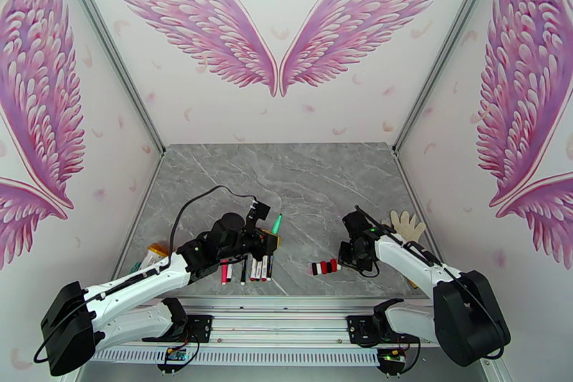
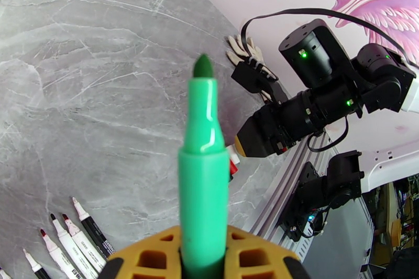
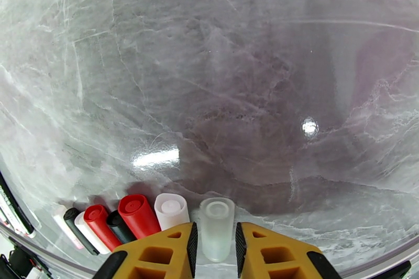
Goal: Open the pen caps
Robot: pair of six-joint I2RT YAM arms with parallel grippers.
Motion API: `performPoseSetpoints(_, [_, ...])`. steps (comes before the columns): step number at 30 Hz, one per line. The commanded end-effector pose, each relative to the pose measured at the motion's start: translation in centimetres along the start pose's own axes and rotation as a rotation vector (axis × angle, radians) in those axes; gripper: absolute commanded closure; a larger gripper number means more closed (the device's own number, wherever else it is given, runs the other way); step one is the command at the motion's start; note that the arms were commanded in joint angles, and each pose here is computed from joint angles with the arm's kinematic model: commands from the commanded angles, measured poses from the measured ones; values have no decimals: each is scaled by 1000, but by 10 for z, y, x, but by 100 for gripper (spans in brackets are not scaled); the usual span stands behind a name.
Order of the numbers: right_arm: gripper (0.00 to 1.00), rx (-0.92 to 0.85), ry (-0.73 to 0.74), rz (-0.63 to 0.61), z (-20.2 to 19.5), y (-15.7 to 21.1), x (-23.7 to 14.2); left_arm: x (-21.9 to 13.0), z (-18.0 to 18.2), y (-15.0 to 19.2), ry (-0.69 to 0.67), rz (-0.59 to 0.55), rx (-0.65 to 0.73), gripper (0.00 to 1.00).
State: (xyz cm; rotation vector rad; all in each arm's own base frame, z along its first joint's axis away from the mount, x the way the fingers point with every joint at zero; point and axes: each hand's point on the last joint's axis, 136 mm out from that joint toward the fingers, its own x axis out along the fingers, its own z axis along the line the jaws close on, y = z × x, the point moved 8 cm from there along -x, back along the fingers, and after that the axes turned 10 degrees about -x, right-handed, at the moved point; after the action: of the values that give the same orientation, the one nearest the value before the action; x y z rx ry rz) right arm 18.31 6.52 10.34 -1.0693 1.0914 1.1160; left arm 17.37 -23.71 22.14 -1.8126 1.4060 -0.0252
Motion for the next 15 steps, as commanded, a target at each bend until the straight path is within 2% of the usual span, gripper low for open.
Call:
performPoseSetpoints(1, [71, 2, -17, -23, 2, 0, -3, 2, 3, 1, 1, -5, -17, 95])
performPoseSetpoints(5, [68, 4, -11, -69, 3, -4, -14, 6, 6, -1, -47, -13, -42, 95])
performPoseSetpoints(9, [64, -9, -41, -162, 7, -11, -33, 10, 7, 0, -160, -38, -50, 95])
performPoseSetpoints(15, [43, -74, -158, -319, 19, -19, -65, 20, 7, 10, -304, -85, -78, 95])
